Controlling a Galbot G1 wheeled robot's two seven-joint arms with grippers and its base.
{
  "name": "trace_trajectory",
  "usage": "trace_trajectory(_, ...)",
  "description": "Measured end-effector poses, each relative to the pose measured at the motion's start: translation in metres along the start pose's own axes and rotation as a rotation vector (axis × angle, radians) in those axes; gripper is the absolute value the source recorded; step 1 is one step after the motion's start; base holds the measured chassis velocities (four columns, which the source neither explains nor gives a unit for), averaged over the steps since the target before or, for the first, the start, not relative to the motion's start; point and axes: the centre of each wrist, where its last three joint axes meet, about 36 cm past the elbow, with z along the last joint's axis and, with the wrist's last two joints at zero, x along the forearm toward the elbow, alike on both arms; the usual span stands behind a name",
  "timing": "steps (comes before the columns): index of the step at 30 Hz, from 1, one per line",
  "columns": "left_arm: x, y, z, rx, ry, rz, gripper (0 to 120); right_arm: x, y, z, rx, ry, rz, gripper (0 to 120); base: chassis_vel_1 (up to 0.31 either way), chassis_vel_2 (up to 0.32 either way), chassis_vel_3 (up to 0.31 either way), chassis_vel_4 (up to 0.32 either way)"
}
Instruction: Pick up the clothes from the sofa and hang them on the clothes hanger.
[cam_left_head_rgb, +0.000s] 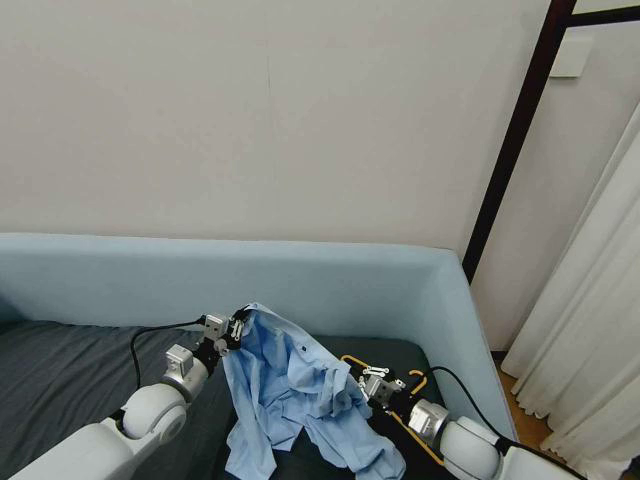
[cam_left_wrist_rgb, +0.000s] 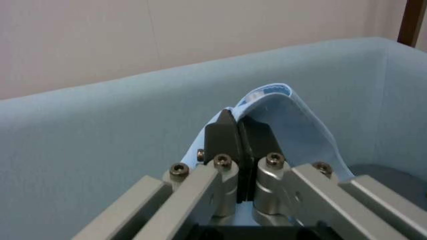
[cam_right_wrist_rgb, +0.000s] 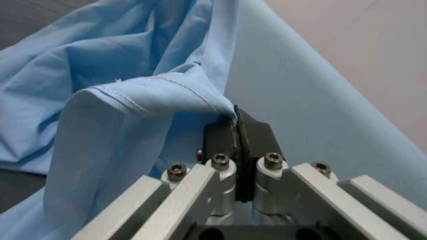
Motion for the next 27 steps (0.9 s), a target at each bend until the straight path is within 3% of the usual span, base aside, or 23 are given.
trace_trajectory(2, -0.001, -0.001, 0.0, 0.004, -0.002, 0.0, 0, 0.003, 0.0, 0.003, 0.017, -0.003, -0.016, 2, 0.0, 0.0, 0.0, 0.0)
trace_trajectory(10, -0.002, -0.008, 0.0, 0.012, -0.013, 0.005, 0, 0.029, 0.002, 0.017, 0.087, -0.025, -0.078, 37, 0.0, 0.0, 0.0, 0.0)
trace_trajectory(22, -0.001, -0.006, -0.004, 0.01, -0.032, 0.0, 0, 0.089, -0.004, 0.034, 0.103, -0.022, -0.136, 75, 0.0, 0.0, 0.0, 0.0)
trace_trajectory(27, 0.003, -0.012, -0.002, 0.014, -0.041, 0.014, 0, 0.11, -0.009, 0.032, -0.051, 0.058, -0.015, 95, 0.0, 0.0, 0.0, 0.0)
